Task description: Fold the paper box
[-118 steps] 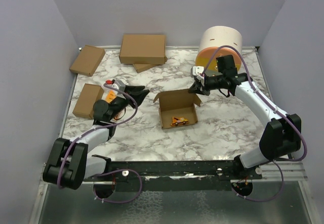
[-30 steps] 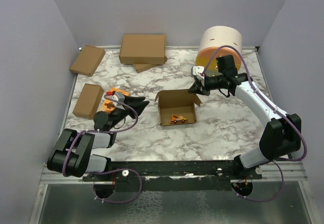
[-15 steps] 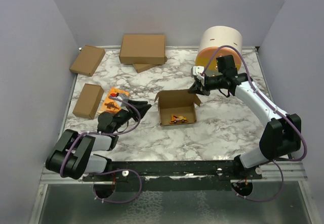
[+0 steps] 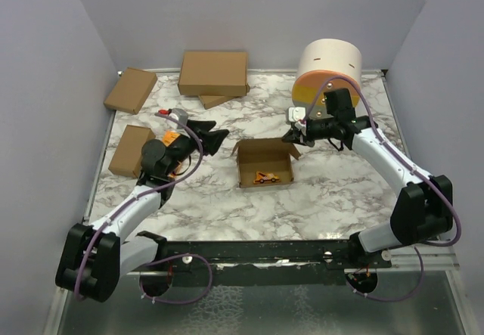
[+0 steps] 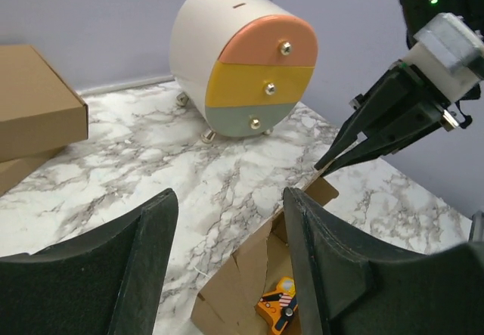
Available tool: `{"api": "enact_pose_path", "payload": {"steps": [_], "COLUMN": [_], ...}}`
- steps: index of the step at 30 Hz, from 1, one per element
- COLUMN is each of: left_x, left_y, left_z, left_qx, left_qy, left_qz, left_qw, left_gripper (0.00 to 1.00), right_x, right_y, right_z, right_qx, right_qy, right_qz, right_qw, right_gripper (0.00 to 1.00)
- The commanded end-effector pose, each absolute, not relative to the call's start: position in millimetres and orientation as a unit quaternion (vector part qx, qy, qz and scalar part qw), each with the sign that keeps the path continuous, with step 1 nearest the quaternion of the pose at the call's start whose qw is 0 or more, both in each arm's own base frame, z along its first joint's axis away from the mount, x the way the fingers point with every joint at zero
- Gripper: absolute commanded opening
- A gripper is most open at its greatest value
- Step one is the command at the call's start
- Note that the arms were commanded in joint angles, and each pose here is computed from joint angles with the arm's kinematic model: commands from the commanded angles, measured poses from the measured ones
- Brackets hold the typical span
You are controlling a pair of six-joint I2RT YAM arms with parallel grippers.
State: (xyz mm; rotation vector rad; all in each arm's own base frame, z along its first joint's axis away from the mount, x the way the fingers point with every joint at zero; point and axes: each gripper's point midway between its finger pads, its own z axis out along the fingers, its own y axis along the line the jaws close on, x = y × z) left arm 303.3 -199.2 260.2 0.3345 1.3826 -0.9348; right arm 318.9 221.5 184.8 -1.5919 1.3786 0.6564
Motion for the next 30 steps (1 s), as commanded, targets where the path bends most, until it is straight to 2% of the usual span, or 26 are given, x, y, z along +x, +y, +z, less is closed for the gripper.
{"api": "enact_pose_path", "payload": {"steps": [1, 6, 11, 22, 30], "left_x": [304.7, 278.2, 272.1, 275.8, 295.2], "left_y": [-215.9, -232.5, -221.5, -217.2, -224.4], "left_z": [233.1, 206.4, 192.7, 176.2, 169.5], "left_qx": [0.167, 0.276, 0.285, 0.254, 0.242], "left_qy": [0.667, 0.626, 0.597, 0.593, 0.592], "left_qz": [-0.415, -0.347, -0.316, -0.321, -0.321], "left_qw": [0.596, 0.641, 0.68, 0.694, 0.699], "left_gripper": [0.63, 0.71, 0.75, 0.74, 0.71], "right_x": [330.3, 333.0, 332.2, 329.6, 333.0], "right_y": [222.8, 226.8, 232.7, 233.8, 235.2], "right_z": [199.8, 205.7, 223.2, 218.0, 207.1], "right_qx": [-0.648, -0.63, -0.623, -0.618, -0.616], "right_qy": [0.546, 0.562, 0.562, 0.572, 0.581], "right_qz": [0.23, 0.25, 0.277, 0.292, 0.302], "right_qw": [0.479, 0.475, 0.469, 0.453, 0.438], "right_gripper": [0.07, 0.02, 0.01, 0.01, 0.01]}}
